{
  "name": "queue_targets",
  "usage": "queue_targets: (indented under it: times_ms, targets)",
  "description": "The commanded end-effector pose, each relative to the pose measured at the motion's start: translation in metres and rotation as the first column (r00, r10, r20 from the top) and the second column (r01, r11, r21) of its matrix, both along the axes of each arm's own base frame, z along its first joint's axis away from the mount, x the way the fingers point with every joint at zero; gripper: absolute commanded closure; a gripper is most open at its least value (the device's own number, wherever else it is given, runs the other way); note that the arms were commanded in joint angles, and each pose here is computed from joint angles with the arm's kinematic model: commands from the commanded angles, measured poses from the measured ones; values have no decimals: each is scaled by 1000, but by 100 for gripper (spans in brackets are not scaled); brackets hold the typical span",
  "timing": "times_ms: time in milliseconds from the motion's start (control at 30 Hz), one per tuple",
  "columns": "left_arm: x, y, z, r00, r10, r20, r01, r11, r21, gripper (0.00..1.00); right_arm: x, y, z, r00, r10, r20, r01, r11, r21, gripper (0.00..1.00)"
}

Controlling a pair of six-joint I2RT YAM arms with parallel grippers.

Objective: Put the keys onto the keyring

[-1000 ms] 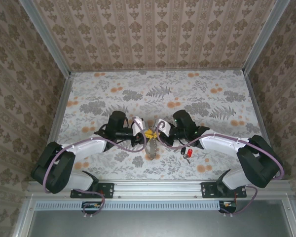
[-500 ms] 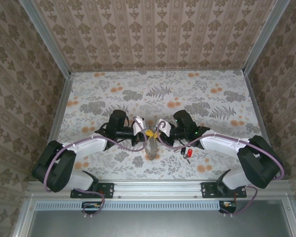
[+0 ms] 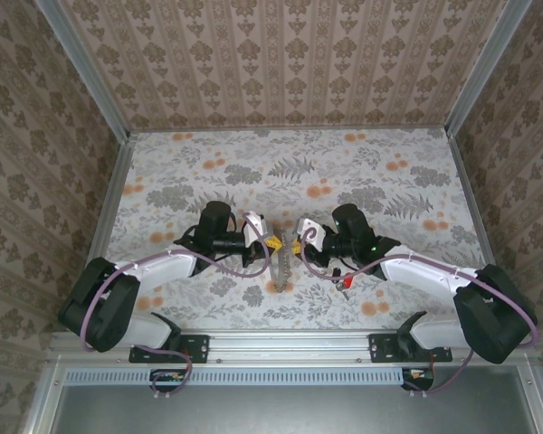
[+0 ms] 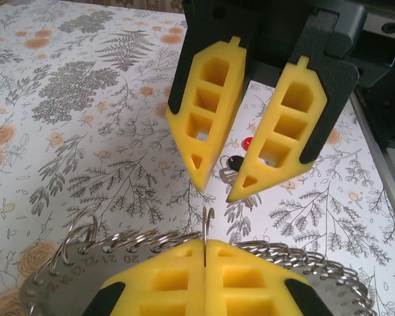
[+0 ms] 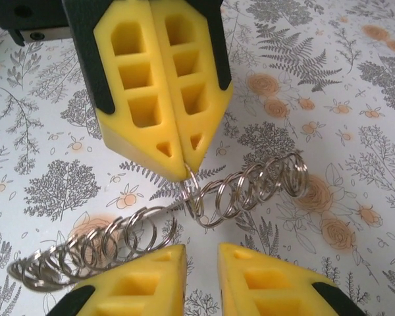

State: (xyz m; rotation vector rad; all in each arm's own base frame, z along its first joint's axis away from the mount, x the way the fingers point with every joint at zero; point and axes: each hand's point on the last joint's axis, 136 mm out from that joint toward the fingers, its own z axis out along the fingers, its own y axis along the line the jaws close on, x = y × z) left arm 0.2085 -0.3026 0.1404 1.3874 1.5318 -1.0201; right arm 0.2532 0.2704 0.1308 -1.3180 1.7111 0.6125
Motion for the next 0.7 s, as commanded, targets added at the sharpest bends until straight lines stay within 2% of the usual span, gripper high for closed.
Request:
queue_targets:
  times_ms: [0,533,667]
  targets:
    - [-6,-3,16,999,-33,24,35,998,-60,100,0,5,11,998,43,50,-45,998,38,75]
    - [-7,-4,19,999,-47,17,49,996,-75,100,8,18,21,998,57,23,-60,989,132,74]
    - [-6,-5,21,999,-48,17,50,995,-82,100,8,19,22,998,63,19,-65,989,135,82]
